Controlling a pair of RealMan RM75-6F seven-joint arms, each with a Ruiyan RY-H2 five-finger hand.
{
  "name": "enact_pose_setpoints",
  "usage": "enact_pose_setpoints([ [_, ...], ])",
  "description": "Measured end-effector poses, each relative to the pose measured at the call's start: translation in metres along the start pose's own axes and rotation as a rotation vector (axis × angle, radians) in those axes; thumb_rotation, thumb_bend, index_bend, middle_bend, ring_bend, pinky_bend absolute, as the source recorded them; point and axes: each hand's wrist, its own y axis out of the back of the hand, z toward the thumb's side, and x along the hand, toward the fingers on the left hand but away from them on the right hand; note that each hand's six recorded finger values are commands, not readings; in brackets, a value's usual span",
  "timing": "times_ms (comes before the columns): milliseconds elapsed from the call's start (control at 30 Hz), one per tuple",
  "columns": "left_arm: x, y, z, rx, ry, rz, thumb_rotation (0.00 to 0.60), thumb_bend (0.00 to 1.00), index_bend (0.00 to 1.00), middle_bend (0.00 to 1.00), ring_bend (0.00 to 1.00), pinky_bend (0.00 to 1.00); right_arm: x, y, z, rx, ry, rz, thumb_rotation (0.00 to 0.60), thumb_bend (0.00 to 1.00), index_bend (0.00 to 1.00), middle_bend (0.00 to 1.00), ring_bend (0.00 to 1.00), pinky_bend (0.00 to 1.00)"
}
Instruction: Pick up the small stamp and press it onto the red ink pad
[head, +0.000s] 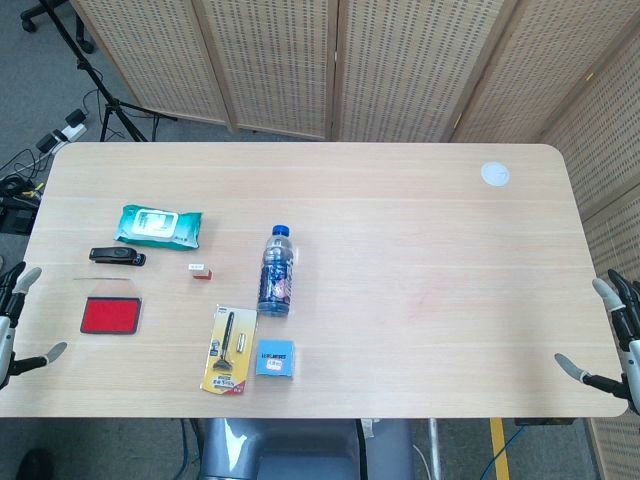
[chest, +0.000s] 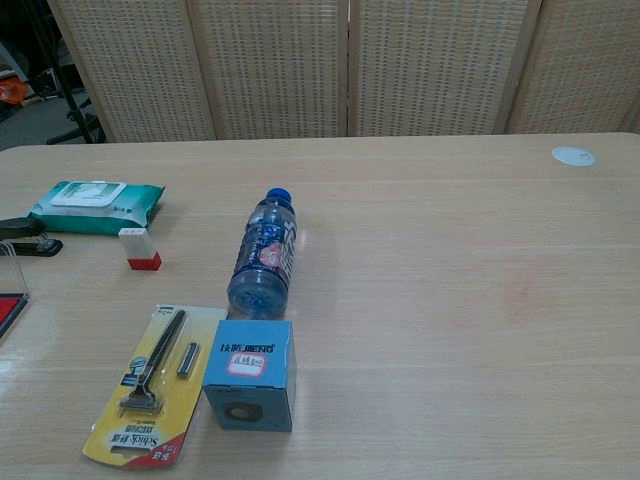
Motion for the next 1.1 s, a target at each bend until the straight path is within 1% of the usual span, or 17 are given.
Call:
enact_pose_setpoints([
  [233, 0.001, 0.000, -0.001, 0.002, 0.007, 0.004, 0.600, 0.12, 0.00, 0.00, 0.00, 0.00, -0.002, -0.001, -0.002, 0.001, -0.006, 0.007, 0.600, 0.00, 0.00, 0.00, 0.00, 0.00],
  [533, 0.001, -0.001, -0.001, 0.006, 0.006, -0.003, 0.600, 0.12, 0.00, 0.00, 0.00, 0.00, 0.000, 0.001, -0.001, -0.004, -0.002, -0.003, 0.600, 0.00, 0.00, 0.00, 0.00, 0.00],
  [567, 0.001, -0.002, 0.000, 0.007, 0.006, -0.006, 0.600, 0.13, 0.00, 0.06, 0.04, 0.01, 0.000, 0.001, -0.001, -0.008, -0.003, -0.004, 0.600, 0.00, 0.00, 0.00, 0.00, 0.00],
  [600, 0.001, -0.002, 0.000, 0.010, 0.006, -0.006, 0.600, 0.15, 0.00, 0.16, 0.11, 0.06, 0.000, 0.002, -0.001, -0.010, -0.004, -0.004, 0.600, 0.00, 0.00, 0.00, 0.00, 0.00],
  [633, 0.002, -0.002, 0.000, 0.015, 0.007, -0.004, 0.600, 0.19, 0.00, 0.35, 0.28, 0.20, 0.000, 0.002, -0.001, -0.013, -0.004, -0.004, 0.600, 0.00, 0.00, 0.00, 0.00, 0.00],
  [667, 0.003, -0.002, 0.000, 0.019, 0.007, 0.000, 0.600, 0.24, 0.00, 0.56, 0.47, 0.40, 0.000, 0.002, -0.001, -0.015, -0.004, -0.005, 0.600, 0.00, 0.00, 0.00, 0.00, 0.00],
  [733, 0.008, 0.000, 0.003, 0.020, 0.010, 0.020, 0.600, 0.28, 0.00, 0.75, 0.69, 0.70, 0.000, 0.003, -0.002, -0.018, -0.006, -0.004, 0.600, 0.00, 0.00, 0.00, 0.00, 0.00],
  [767, 0.012, 0.000, 0.004, 0.016, 0.010, 0.026, 0.600, 0.29, 0.00, 0.81, 0.76, 0.80, 0.000, 0.002, -0.003, -0.020, -0.008, 0.001, 0.600, 0.00, 0.00, 0.00, 0.00, 0.00],
  [833, 0.024, -0.005, 0.010, 0.017, 0.000, 0.024, 0.600, 0.28, 0.00, 0.90, 0.85, 0.89, -0.002, 0.001, -0.005, -0.025, -0.012, 0.008, 0.600, 0.00, 0.00, 0.00, 0.00, 0.00],
  [867, 0.031, -0.008, 0.014, 0.024, -0.008, 0.018, 0.600, 0.27, 0.00, 0.94, 0.88, 0.92, -0.003, 0.000, -0.006, -0.027, -0.014, 0.011, 0.600, 0.00, 0.00, 0.00, 0.00, 0.00],
  [900, 0.038, -0.012, 0.017, 0.035, -0.014, 0.007, 0.600, 0.26, 0.00, 0.95, 0.90, 0.94, -0.004, 0.000, -0.006, -0.028, -0.015, 0.013, 0.600, 0.00, 0.00, 0.00, 0.00, 0.00],
  [1000, 0.062, -0.027, 0.029, 0.061, -0.029, -0.060, 0.600, 0.25, 0.00, 0.98, 0.93, 0.95, -0.005, -0.001, -0.007, -0.031, -0.021, 0.016, 0.600, 0.00, 0.00, 0.00, 0.00, 0.00],
  [1100, 0.087, -0.044, 0.041, 0.039, -0.037, -0.145, 0.600, 0.25, 0.01, 0.98, 0.93, 0.96, -0.006, -0.002, -0.010, -0.035, -0.031, 0.021, 0.600, 0.00, 0.00, 0.00, 0.00, 0.00],
])
